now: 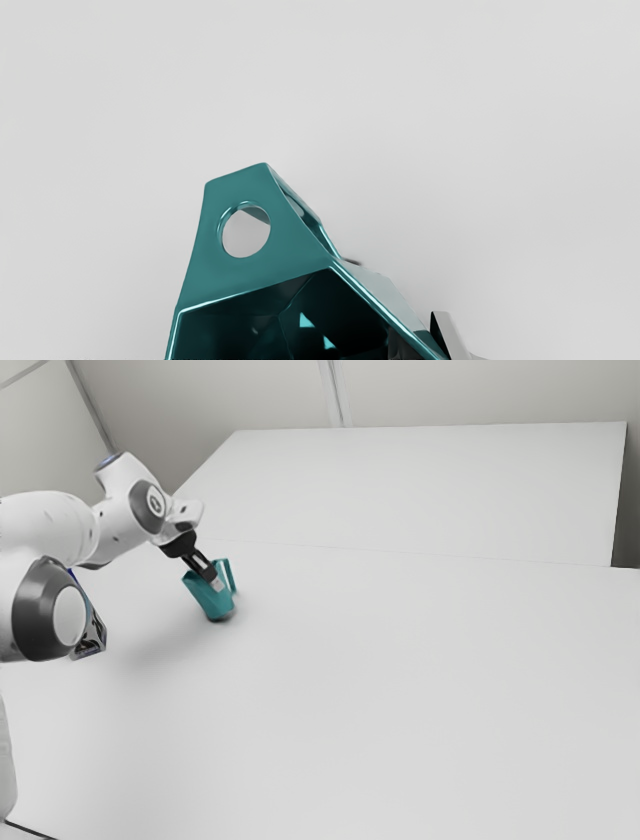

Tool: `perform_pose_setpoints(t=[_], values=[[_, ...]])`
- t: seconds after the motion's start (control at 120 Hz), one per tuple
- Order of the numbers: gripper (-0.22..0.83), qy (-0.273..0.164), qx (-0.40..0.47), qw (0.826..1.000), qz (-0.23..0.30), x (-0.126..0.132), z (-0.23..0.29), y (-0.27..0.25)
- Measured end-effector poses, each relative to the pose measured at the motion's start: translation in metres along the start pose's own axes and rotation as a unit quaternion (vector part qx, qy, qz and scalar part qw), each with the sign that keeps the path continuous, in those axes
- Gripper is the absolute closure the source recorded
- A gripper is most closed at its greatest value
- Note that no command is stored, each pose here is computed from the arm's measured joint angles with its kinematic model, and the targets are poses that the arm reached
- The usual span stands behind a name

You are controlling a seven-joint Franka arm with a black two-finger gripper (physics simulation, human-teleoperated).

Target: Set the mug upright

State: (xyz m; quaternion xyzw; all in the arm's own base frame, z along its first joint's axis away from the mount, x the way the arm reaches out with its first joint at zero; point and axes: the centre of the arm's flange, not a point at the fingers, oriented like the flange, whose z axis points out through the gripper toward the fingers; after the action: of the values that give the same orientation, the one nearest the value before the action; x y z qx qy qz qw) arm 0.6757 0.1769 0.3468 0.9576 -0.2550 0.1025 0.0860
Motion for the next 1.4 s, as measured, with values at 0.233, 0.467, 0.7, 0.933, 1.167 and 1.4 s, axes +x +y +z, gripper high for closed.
perform_pose_setpoints(t=[0.233, 0.467, 0.7, 0.933, 1.167, 1.4], values=[[0.79, 0.012, 0.034, 0.999, 0.025, 0.050, -0.026, 0.020], [0.79, -0.029, 0.036, 0.997, 0.061, 0.089, 0.006, 0.071], [0.79, -0.071, 0.054, 0.994, 0.069, 0.101, 0.035, 0.096], [0.47, -0.077, 0.056, 0.995, 0.040, 0.099, 0.039, 0.097], [0.16, -0.066, 0.060, 0.996, 0.017, 0.104, 0.012, 0.101], [0.05, -0.027, 0.068, 0.997, -0.006, 0.112, -0.138, 0.139]])
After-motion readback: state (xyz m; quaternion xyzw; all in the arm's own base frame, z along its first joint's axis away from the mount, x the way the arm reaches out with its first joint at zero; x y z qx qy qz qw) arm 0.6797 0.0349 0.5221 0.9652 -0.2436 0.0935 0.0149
